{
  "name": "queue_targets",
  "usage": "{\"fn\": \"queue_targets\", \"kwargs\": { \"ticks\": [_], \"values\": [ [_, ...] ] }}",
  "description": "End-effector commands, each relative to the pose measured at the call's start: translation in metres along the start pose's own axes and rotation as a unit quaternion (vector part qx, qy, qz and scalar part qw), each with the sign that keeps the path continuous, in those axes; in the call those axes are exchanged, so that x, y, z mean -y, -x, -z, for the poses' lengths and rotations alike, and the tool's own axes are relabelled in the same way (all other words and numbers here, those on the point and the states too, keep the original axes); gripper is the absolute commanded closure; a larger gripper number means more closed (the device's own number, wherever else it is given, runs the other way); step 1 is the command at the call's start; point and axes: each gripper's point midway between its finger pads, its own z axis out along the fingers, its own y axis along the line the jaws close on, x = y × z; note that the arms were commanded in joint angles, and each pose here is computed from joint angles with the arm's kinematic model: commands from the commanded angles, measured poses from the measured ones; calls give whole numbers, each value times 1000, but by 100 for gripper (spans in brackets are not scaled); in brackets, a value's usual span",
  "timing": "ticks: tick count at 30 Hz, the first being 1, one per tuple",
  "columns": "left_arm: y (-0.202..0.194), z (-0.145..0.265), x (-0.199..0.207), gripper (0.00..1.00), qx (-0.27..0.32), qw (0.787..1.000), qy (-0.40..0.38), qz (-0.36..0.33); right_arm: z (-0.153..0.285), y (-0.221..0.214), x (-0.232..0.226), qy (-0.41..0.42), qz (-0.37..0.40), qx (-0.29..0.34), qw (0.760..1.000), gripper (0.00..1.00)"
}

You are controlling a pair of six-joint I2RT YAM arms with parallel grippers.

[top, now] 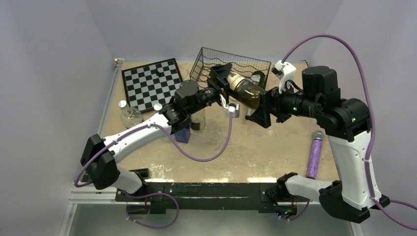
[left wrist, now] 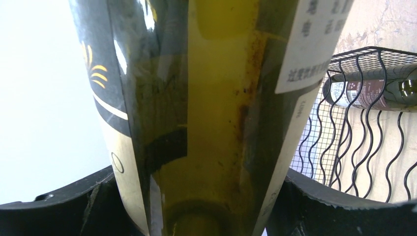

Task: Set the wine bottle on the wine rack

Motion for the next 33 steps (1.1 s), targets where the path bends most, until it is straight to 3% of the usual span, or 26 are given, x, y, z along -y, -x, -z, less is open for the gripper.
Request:
{"fn": "queue_targets", "kwargs": {
  "ticks": [1, 7, 10, 13, 16, 25, 33],
  "values": [
    [26, 26, -95, 100, 32, 990, 136, -7, 3, -6, -8, 22, -1, -14, 1000, 11],
    [25, 27, -95, 100, 30, 990, 134, -4, -3, -1, -7, 22, -12, -20, 999, 22],
    [25, 29, -96, 100, 29, 990, 135, -4, -3, 4, -8, 22, -12, -15, 1000, 21],
    [26, 30, -94, 100, 31, 991, 133, -9, -1, 13, -7, 17, -6, -5, 1000, 13],
    [27, 30, -90, 100, 32, 991, 126, -15, -1, 23, -9, 19, 2, 6, 1000, 14],
    [26, 31, -100, 100, 27, 990, 136, -18, -15, 15, -12, 42, -16, -26, 999, 24],
    [24, 26, -100, 100, 23, 991, 135, -4, -30, 4, -8, 42, -33, -57, 997, 40]
  ]
}}
